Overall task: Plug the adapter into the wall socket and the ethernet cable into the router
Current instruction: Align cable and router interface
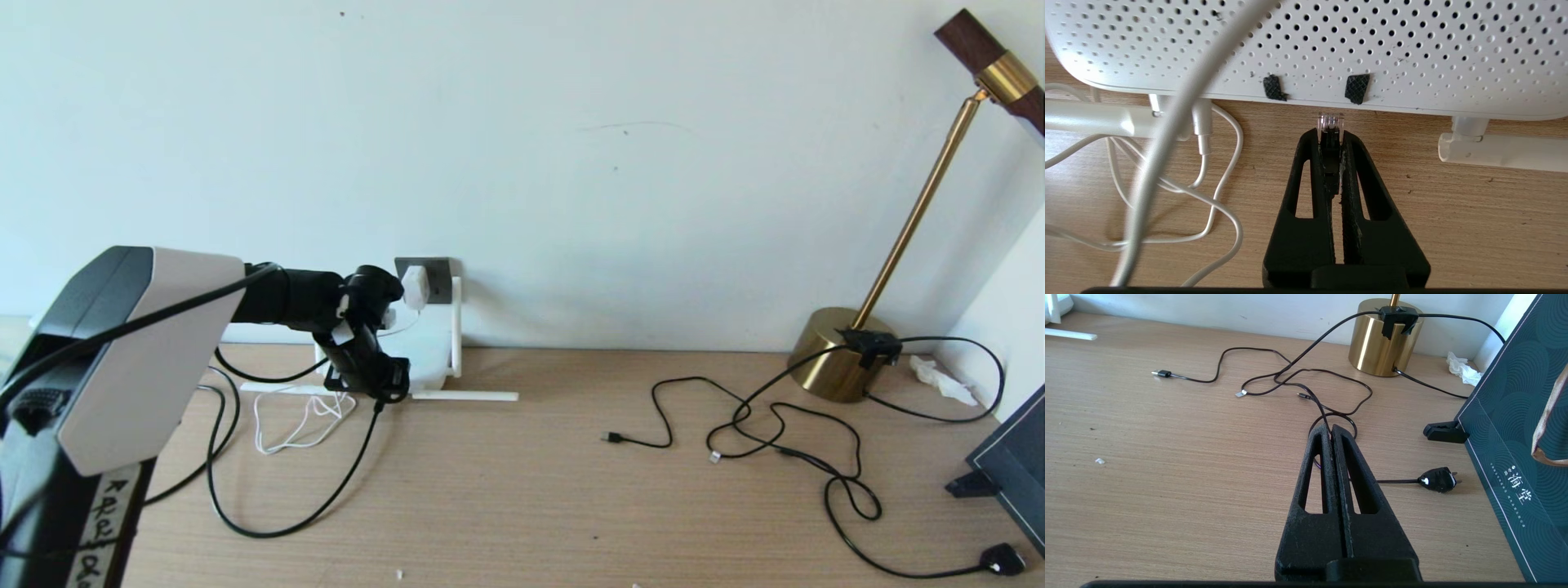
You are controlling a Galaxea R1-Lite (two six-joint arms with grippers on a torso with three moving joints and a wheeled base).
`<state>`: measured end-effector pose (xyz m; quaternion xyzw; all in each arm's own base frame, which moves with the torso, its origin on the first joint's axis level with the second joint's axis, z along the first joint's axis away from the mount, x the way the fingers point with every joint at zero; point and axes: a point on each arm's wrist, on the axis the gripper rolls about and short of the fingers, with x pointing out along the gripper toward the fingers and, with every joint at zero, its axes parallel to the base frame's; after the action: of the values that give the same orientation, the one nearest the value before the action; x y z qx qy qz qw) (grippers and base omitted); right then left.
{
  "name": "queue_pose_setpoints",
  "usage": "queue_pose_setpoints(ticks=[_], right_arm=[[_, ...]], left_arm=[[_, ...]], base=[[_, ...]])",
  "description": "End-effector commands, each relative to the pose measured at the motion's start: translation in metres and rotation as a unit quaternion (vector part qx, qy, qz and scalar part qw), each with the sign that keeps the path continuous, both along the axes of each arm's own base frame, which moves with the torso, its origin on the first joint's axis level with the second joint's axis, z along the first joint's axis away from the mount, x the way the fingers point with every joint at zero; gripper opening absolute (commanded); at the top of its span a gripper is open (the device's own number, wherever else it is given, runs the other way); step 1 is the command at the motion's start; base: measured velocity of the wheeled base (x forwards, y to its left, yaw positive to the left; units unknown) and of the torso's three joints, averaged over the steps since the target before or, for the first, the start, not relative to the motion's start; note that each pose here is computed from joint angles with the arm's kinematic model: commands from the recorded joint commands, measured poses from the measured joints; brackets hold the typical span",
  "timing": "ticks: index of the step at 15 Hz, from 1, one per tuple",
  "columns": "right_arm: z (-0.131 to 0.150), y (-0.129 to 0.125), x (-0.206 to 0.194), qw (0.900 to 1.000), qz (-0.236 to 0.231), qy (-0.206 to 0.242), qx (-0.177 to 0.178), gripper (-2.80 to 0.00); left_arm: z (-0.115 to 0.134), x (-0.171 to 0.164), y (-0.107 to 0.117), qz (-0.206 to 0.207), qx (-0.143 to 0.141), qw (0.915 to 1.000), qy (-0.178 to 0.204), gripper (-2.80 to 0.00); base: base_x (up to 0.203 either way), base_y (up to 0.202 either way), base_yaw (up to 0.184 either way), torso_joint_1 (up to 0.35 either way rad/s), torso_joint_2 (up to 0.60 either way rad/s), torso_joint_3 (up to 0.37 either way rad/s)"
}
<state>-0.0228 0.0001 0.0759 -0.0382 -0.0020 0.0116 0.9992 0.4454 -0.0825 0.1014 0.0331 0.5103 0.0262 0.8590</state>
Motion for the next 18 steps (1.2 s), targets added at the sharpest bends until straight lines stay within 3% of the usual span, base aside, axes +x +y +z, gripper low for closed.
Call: queue_pose_setpoints(ticks=[1,11,18], right_arm=[[0.000,0.000,0.000,1.000,0.001,-0.001,0.000,-2.80],[0.000,0.000,0.000,1.000,0.001,0.000,0.000,-2.80],[0.000,0.000,0.000,1.000,0.001,0.000,0.000,-2.80]], left_arm=[[0.007,-0.002,0.002,0.002,-0.001,1.0000,-0.007,-2.80],[0.005,0.004,0.023,0.015,0.005,0.9998,-0.007,-2.80],[0.002,0.007,0.021,0.012,0.004,0.9999,-0.010,-2.80]], base=[[0.000,0.000,0.000,0.000,0.00,0.000],[0.000,0.000,0.000,0.000,0.00,0.000],[0.000,0.000,0.000,0.000,0.00,0.000]])
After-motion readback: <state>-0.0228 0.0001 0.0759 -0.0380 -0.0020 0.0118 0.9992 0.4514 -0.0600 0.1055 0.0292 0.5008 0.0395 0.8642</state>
